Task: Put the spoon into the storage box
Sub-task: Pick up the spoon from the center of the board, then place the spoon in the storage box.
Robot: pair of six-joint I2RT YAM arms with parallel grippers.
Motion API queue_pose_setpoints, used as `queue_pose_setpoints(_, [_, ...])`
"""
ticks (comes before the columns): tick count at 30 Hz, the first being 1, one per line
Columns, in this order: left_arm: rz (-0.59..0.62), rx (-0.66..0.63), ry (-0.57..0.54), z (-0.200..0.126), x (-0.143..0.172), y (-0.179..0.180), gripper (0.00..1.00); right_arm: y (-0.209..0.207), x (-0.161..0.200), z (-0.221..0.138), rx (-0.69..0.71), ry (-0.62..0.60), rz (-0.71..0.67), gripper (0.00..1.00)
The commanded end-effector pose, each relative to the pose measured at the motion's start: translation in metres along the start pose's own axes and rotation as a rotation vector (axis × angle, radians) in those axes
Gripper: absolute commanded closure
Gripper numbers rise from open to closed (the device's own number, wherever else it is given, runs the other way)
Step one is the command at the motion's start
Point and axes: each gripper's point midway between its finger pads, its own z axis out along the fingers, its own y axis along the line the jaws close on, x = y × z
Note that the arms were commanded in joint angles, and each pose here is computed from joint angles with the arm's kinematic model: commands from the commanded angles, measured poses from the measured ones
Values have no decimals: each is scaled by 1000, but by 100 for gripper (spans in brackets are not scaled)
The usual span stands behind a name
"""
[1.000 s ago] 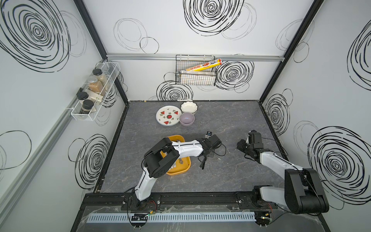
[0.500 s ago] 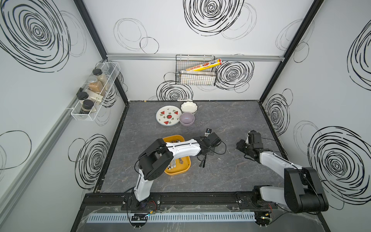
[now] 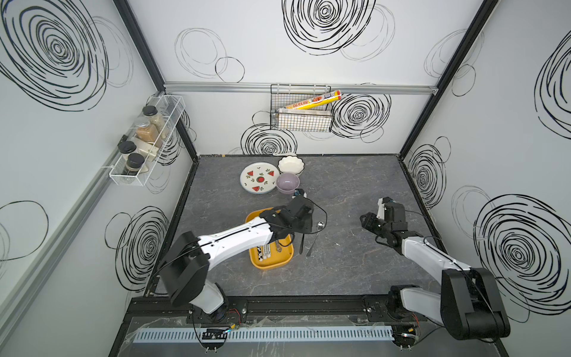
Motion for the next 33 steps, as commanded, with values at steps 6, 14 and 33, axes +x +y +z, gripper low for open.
queue_pose_setpoints(6, [-44,165,-70,-65,-9,32,100,148,-28,-48,-466,-97,-249,61])
queue_pose_setpoints(14, [-17,111,-76,-75,-12,46,100,217,-14,-49,-508,-71,-431,55])
queue_pose_setpoints(33, [-7,90,-79,-37,-16,49,100,295,47,-17,-586,369,-35,49])
